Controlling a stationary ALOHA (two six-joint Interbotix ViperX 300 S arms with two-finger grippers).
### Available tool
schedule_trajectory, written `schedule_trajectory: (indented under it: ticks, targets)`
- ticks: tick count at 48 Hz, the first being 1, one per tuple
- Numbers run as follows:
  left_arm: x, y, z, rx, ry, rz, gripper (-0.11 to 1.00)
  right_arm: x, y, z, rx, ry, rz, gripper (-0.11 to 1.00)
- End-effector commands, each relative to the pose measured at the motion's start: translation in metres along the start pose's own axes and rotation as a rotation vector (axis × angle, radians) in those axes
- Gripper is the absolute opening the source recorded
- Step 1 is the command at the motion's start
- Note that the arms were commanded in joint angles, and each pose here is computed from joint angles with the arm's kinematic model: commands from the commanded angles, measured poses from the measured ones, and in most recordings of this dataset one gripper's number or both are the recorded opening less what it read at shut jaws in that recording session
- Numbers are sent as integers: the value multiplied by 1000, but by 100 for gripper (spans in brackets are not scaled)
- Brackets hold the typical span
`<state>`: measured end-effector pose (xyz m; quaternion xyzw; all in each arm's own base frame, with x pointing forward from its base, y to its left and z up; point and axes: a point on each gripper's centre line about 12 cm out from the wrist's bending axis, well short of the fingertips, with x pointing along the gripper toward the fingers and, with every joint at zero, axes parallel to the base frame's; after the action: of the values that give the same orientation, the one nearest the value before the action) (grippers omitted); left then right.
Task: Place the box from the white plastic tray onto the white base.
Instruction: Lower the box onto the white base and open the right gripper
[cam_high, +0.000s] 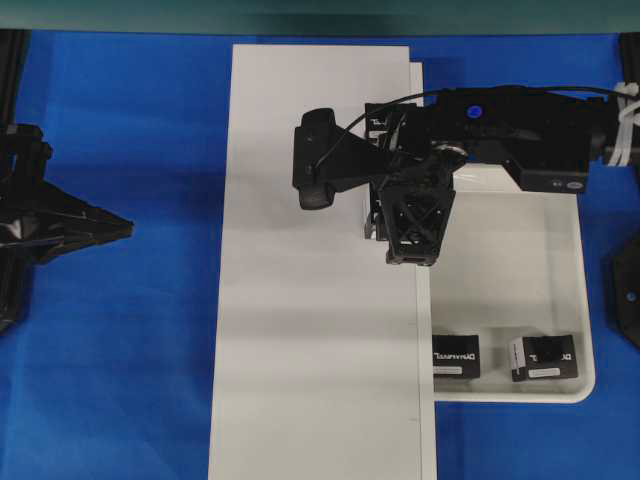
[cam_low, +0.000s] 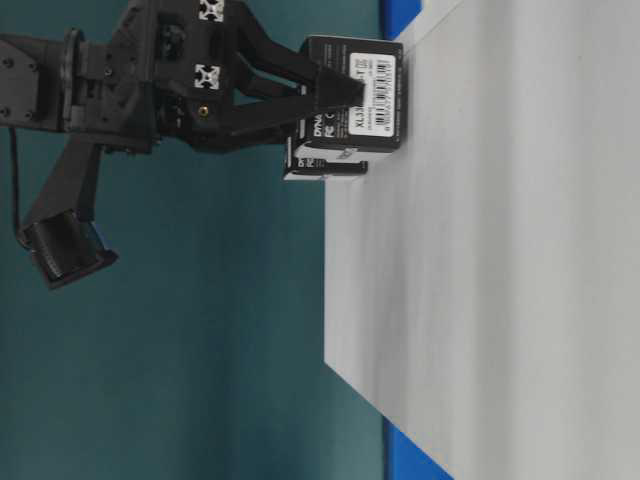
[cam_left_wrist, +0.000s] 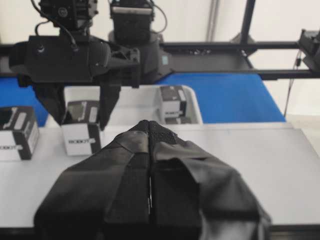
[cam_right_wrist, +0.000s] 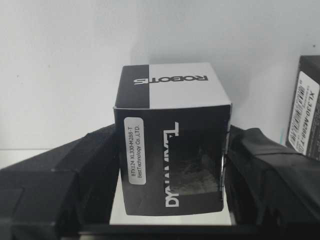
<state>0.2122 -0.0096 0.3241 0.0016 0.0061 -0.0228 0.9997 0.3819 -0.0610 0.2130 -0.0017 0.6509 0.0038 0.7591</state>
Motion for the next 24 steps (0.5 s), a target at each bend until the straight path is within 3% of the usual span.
schedule_trajectory:
  ticks: [1,24]
  targets:
    - [2,0,11,2,-28,-2,-7,6,3,1,-11,5,1,61]
    - [2,-1,11,3,-31,-3,-7,10,2,2,-8,2,0,61]
